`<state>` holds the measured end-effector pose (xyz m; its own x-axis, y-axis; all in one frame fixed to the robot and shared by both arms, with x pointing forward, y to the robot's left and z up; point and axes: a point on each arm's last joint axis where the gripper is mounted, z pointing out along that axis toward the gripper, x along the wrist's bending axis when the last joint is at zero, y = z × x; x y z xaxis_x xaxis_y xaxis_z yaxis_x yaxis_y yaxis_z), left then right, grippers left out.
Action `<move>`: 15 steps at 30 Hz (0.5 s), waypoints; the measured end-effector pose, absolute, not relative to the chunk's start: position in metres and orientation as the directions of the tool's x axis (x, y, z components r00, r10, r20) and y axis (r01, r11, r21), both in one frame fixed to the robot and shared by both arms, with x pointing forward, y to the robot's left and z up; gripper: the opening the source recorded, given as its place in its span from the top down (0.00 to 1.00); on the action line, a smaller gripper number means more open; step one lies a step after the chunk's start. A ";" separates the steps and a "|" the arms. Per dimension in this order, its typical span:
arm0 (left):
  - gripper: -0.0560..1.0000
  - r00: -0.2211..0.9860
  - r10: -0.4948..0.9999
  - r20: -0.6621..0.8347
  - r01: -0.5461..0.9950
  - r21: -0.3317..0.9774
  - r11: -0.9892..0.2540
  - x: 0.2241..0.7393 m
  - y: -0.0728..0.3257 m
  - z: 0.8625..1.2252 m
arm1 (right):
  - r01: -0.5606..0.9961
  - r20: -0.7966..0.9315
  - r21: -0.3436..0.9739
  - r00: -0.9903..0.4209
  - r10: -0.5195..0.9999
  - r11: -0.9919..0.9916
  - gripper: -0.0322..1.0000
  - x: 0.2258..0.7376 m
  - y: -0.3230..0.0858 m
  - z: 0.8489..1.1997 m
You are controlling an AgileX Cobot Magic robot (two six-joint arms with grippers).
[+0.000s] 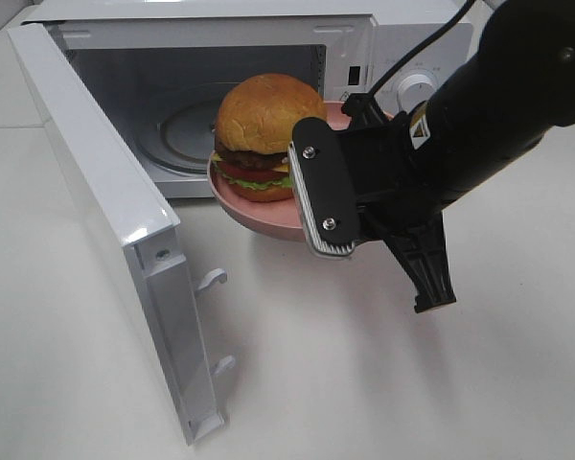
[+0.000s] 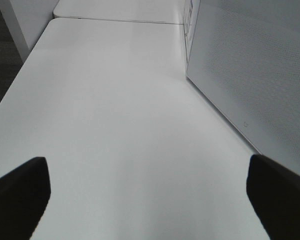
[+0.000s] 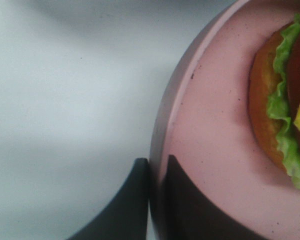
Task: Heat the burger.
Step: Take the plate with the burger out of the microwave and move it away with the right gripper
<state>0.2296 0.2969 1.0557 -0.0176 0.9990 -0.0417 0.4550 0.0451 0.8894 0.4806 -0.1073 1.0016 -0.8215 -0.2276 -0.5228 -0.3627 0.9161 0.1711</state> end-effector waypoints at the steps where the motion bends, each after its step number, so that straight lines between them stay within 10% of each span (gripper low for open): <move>1: 0.01 -0.018 0.999 -0.042 0.455 0.889 0.045 0.230 0.297 1.056 | -0.363 -0.523 0.171 -0.821 -0.228 0.916 0.90 0.481 -0.107 1.002; 15: 0.01 -0.018 0.999 -0.042 0.455 0.889 0.045 0.230 0.297 1.056 | -0.340 -0.543 0.208 -0.820 -0.181 0.917 0.90 0.448 -0.130 1.003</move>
